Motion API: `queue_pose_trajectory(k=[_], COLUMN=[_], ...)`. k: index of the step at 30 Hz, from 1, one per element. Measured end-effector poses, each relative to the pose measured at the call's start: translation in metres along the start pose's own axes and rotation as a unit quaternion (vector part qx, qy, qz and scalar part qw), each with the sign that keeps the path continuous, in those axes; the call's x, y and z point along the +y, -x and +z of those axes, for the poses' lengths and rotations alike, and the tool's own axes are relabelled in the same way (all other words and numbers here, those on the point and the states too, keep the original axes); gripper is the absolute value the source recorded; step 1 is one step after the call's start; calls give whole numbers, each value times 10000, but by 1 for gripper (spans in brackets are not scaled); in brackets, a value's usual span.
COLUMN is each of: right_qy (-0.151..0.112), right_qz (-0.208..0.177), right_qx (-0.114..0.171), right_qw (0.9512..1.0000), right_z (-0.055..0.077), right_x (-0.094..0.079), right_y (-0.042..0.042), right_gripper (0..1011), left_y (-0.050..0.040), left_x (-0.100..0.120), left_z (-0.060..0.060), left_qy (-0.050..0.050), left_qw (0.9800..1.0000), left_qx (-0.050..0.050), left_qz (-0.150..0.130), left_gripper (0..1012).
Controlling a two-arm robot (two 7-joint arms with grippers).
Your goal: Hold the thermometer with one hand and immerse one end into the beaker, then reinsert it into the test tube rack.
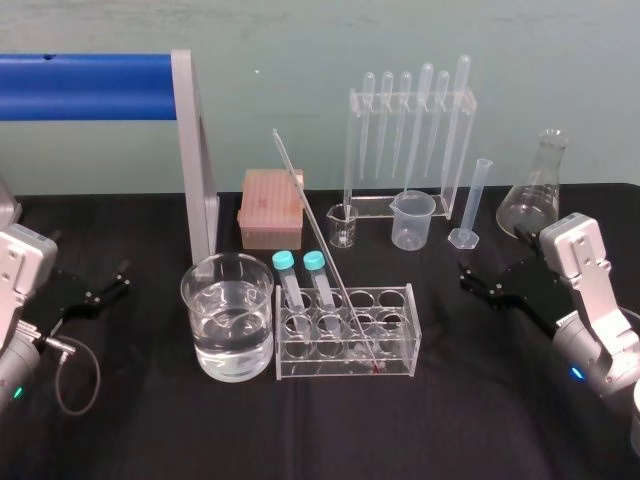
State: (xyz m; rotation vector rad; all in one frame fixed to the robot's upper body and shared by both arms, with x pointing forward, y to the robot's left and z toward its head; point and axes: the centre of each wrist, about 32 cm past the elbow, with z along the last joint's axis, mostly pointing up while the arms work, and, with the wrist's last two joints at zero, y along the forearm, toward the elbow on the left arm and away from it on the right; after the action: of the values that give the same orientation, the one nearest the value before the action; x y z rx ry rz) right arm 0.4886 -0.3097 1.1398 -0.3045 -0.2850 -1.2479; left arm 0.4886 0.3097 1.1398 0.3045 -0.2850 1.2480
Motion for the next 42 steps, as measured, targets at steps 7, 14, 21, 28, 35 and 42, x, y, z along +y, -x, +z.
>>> queue_pose_trajectory(k=[7, 14, 21, 28, 35, 42], right_qy=[-1, 0, -1, -1, 0, -1], right_qz=[0, 0, 0, 0, 0, 0], right_qx=[0, 0, 0, 0, 0, 0], right_qw=[10000, 10000, 10000, 10000, 10000, 10000], right_z=[0, 0, 0, 0, 0, 0], right_x=[0, 0, 0, 0, 0, 0], right_y=[0, 0, 0, 0, 0, 0], right_gripper=[1000, 1000, 1000, 1000, 1000, 1000], left_y=[0, 0, 0, 0, 0, 0], left_x=[0, 0, 0, 0, 0, 0], left_z=[0, 0, 0, 0, 0, 0], left_qy=[0, 0, 0, 0, 0, 0], left_qw=[10000, 10000, 10000, 10000, 10000, 10000], left_qx=[0, 0, 0, 0, 0, -1], left_qz=[0, 0, 0, 0, -1, -1], left_gripper=[1008, 1008, 1008, 1008, 1008, 1008])
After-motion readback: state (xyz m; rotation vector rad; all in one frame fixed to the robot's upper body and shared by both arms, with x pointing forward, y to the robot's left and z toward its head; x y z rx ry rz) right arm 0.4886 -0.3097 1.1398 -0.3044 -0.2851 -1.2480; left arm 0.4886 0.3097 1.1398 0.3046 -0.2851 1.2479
